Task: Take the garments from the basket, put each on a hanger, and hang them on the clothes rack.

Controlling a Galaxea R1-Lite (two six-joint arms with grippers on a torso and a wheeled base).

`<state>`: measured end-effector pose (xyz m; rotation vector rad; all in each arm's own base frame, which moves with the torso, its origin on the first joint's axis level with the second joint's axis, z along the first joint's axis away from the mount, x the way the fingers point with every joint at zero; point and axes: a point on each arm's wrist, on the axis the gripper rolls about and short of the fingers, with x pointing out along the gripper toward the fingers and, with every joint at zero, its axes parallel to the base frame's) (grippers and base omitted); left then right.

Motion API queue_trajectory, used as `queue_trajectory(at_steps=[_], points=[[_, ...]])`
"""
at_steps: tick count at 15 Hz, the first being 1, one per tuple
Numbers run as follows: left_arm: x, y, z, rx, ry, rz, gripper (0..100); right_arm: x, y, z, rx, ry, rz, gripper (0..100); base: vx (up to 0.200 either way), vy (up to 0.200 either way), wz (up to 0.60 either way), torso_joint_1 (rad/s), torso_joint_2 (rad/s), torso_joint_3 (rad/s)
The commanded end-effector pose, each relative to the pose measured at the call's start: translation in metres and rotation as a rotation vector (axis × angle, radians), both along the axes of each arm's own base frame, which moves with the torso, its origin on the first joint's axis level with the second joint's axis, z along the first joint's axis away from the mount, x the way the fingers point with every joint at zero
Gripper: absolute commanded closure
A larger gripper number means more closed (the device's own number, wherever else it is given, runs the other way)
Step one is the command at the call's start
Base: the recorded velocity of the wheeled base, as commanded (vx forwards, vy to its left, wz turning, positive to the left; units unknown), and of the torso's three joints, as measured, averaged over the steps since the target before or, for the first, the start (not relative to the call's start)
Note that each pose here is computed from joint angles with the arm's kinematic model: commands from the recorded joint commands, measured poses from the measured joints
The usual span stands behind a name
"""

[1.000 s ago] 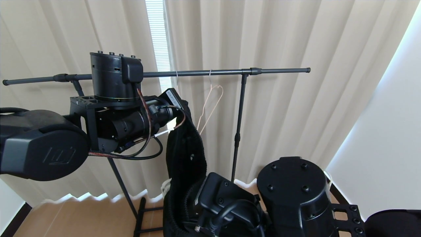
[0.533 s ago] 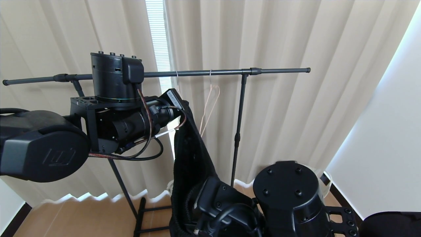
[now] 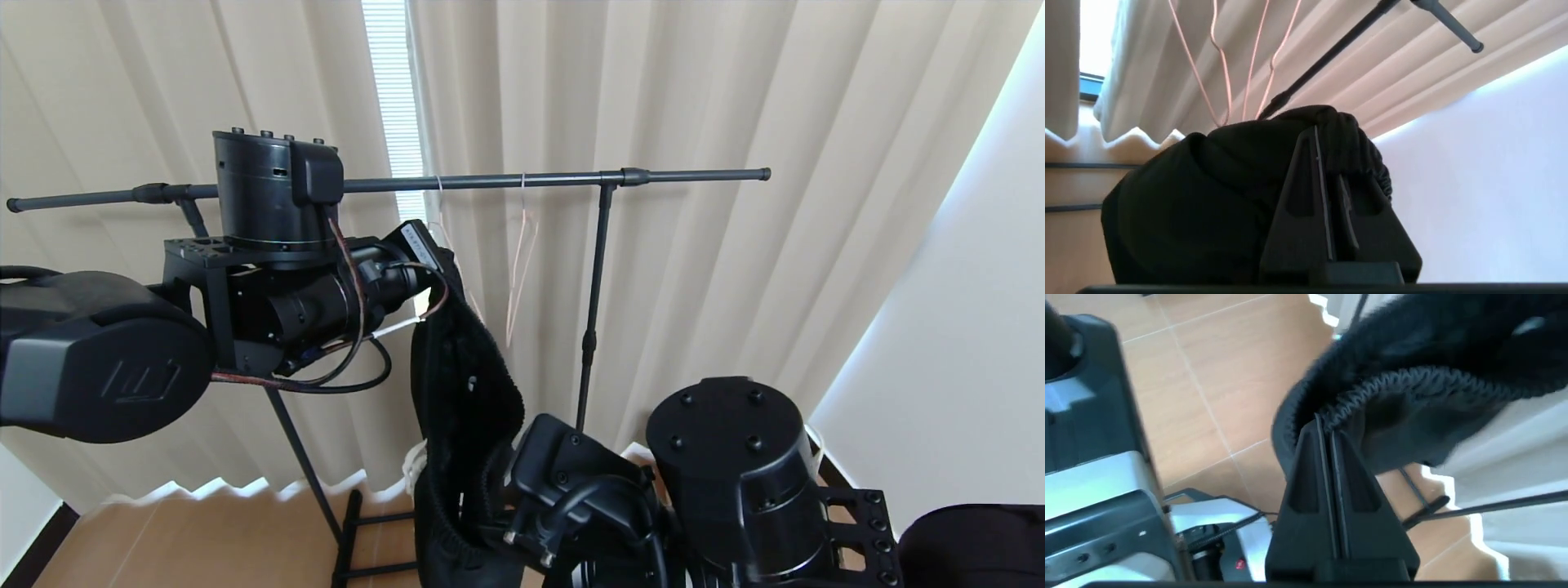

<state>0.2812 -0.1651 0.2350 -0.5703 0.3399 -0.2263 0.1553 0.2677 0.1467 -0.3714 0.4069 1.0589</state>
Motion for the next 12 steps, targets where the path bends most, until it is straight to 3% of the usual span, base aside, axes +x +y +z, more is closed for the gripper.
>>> queue_trajectory(at_steps=[1,4,7,8,12], points=[[0.003,0.008,-0.003,0.020,0.004,0.021,100,0.009,-0.004,0.002,0.002,-0.010,-0.037,100,0.000,0.000,0.00,0.000,0.00,0.000],[0.002,0.026,-0.002,0.096,-0.016,0.046,100,0.037,-0.012,0.008,0.015,-0.038,-0.140,100,0.000,0.000,0.00,0.000,0.00,0.000],[0.000,0.031,-0.003,0.138,-0.021,0.045,100,0.059,-0.020,0.011,0.009,-0.073,-0.226,100,0.000,0.000,0.00,0.000,0.00,0.000],[-0.002,0.032,-0.004,0.147,-0.020,0.044,100,0.078,-0.026,0.010,-0.012,-0.104,-0.298,100,0.000,0.000,0.00,0.000,0.00,0.000],[-0.015,0.037,-0.010,0.230,-0.020,-0.001,100,0.099,-0.042,0.018,-0.023,-0.155,-0.399,100,0.000,0.000,0.00,0.000,0.00,0.000]])
